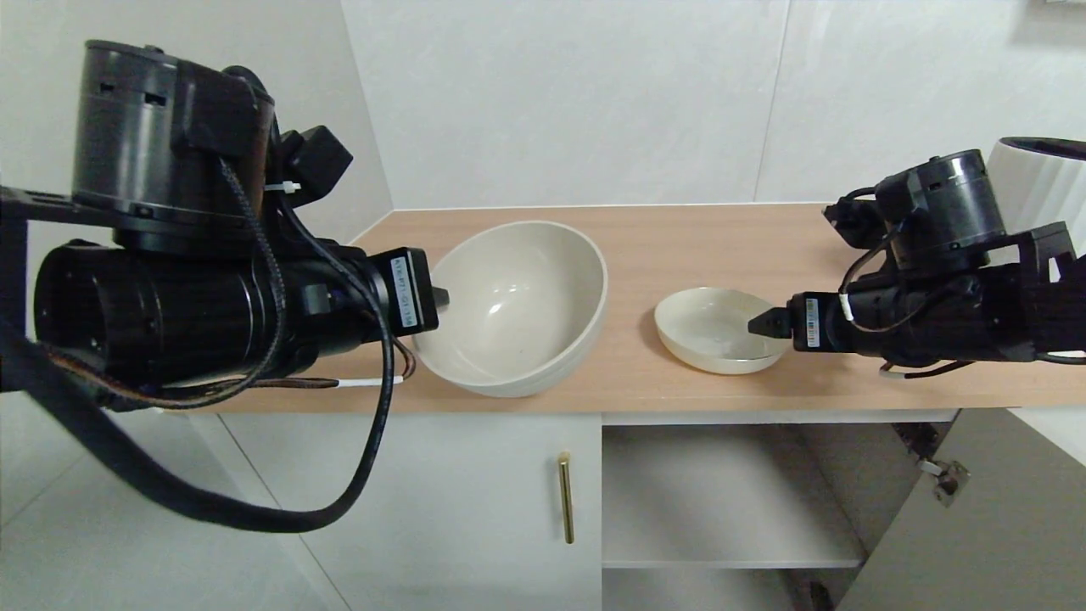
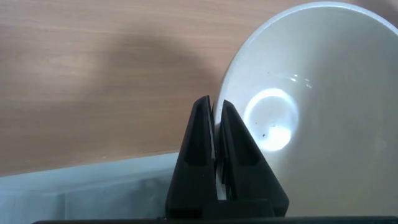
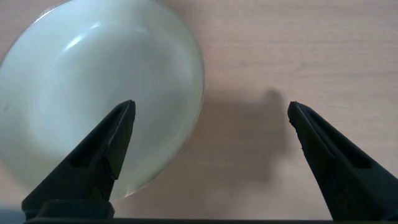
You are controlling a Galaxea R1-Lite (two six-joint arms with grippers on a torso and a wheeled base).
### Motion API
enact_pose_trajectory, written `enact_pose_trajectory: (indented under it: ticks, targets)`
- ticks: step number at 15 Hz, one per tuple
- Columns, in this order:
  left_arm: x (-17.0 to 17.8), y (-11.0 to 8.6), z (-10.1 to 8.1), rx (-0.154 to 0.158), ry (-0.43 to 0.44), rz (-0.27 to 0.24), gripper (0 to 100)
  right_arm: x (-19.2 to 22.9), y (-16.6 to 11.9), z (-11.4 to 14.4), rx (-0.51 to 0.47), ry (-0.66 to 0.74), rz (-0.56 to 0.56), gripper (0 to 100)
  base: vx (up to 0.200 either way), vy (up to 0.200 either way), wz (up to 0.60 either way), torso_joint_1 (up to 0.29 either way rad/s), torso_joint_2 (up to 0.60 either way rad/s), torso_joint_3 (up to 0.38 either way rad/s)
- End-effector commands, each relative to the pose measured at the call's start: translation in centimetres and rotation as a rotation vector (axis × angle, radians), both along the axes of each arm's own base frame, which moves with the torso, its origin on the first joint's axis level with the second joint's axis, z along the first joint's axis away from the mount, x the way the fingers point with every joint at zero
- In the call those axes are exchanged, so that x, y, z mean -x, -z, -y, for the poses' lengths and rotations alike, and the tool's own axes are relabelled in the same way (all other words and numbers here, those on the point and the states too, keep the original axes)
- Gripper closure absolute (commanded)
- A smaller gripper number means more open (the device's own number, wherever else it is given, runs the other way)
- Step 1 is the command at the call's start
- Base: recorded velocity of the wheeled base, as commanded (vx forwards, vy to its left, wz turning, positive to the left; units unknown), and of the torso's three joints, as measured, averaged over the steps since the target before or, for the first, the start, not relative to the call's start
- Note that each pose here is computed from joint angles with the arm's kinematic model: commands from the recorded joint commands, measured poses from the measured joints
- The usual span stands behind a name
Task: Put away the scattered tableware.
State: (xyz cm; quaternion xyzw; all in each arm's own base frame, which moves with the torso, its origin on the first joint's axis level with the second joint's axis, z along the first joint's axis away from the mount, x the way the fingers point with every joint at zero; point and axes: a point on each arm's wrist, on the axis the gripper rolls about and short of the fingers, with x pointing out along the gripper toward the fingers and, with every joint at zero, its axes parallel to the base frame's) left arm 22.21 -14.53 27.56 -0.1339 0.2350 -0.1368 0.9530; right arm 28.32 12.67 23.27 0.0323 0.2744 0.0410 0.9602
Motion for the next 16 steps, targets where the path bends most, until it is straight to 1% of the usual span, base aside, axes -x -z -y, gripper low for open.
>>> enact_pose_trajectory:
  ticks: [1,2,3,7,8,9,12,13,14,15,16]
  targets:
    - [0.4,-0.3,-0.1,0.008,0.005,0.01,100,-0.7,1.0,-0.3,0.01,0.002,-0.026,0,0.0,0.0,0.0,0.0,0.0,0.0]
    - [0.4,-0.4,-0.1,0.01,0.006,0.011,100,-0.8,1.0,-0.3,0.008,0.002,-0.027,0,0.0,0.0,0.0,0.0,0.0,0.0]
    - [0.4,-0.4,-0.1,0.011,0.006,0.012,100,-0.9,1.0,-0.4,0.004,0.001,-0.022,100,0.0,0.0,0.0,0.0,0.0,0.0]
    - [0.4,-0.2,-0.1,0.018,0.009,0.022,100,-1.1,0.8,-0.5,-0.039,0.017,-0.015,100,0.0,0.0,0.0,0.0,0.0,0.0]
    - [0.6,0.1,-0.1,0.012,0.031,0.04,100,-1.0,0.4,-0.5,-0.055,0.013,-0.006,100,0.0,0.0,0.0,0.0,0.0,0.0]
    - [0.8,0.2,-0.2,0.002,0.043,0.046,100,-0.8,0.1,-0.5,-0.082,0.008,-0.007,100,0.0,0.0,0.0,0.0,0.0,0.0]
    - [1.8,0.0,-0.8,0.005,0.089,0.056,100,0.2,-1.0,-0.1,-0.155,-0.043,-0.003,100,0.0,0.0,0.0,0.0,0.0,0.0]
    - [3.0,0.3,-1.5,-0.011,0.149,0.055,100,1.6,-2.3,0.4,-0.235,-0.075,0.0,100,0.0,0.0,0.0,0.0,0.0,0.0]
    - [3.5,0.4,-1.8,-0.016,0.17,0.057,100,2.1,-2.9,0.6,-0.257,-0.089,0.005,100,0.0,0.0,0.0,0.0,0.0,0.0]
    - [4.6,1.1,-2.5,-0.014,0.219,0.044,100,3.9,-4.3,1.2,-0.313,-0.132,0.013,100,0.0,0.0,0.0,0.0,0.0,0.0]
    - [5.2,1.1,-2.8,0.0,0.242,0.047,100,5.5,-5.1,1.9,-0.34,-0.168,0.015,100,0.0,0.0,0.0,0.0,0.0,0.0]
